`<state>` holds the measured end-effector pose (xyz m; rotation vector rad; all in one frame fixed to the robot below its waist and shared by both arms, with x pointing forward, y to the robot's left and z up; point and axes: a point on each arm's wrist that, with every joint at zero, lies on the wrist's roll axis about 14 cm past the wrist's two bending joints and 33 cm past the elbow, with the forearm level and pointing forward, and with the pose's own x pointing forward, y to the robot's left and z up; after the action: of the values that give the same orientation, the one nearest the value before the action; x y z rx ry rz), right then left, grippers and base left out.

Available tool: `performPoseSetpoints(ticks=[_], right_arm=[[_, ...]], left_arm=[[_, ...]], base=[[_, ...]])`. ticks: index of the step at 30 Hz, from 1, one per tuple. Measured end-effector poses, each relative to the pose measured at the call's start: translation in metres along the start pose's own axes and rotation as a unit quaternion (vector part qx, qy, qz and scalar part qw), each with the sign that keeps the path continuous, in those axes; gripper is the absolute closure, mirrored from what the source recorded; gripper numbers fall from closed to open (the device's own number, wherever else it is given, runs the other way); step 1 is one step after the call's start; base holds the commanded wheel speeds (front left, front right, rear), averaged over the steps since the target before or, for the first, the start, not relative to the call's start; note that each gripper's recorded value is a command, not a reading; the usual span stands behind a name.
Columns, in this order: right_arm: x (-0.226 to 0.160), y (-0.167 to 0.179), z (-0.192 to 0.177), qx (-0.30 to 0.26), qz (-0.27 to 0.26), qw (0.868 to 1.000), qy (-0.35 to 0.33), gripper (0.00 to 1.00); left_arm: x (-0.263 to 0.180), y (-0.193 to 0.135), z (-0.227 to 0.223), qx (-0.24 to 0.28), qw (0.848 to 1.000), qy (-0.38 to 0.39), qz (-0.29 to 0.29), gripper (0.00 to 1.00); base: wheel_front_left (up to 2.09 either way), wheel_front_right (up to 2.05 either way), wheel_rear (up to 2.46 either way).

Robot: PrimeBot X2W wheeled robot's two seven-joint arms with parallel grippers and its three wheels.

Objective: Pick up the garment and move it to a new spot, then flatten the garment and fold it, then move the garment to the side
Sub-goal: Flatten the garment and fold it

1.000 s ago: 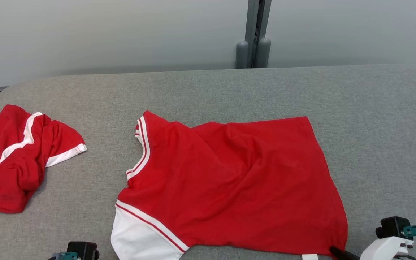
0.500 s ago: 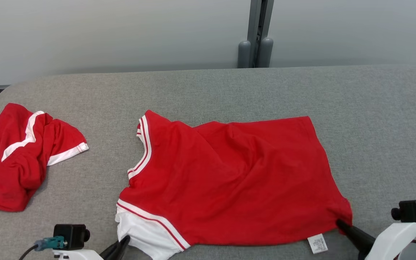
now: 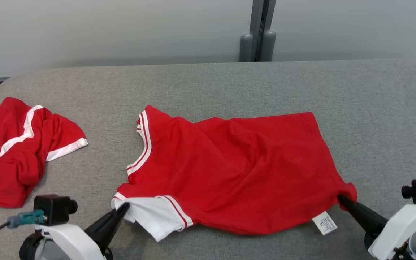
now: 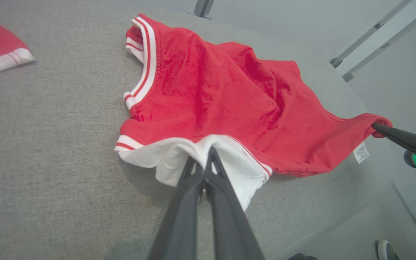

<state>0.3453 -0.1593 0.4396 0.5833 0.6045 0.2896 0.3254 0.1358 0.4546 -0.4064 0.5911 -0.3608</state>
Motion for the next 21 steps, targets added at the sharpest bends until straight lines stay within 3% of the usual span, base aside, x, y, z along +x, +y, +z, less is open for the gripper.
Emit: performPoseSetpoints(ticks=[10,21], right_arm=[[0.042,0.030,0.073,-0.065,0.044,0.995,-0.068,1.00],[0.115,0.049,0.180,-0.128,0.077,0.976,-0.158,1.00]], left_arm=[[0.046,0.005,0.081,0.104,0.994,-0.030,-0.017,1.00],[0.134,0.021,0.181,0.190,0.980,-0.058,-0.017,1.00]], base=[[0.00,0.00,0.00],[0.00,0.00,0.00]])
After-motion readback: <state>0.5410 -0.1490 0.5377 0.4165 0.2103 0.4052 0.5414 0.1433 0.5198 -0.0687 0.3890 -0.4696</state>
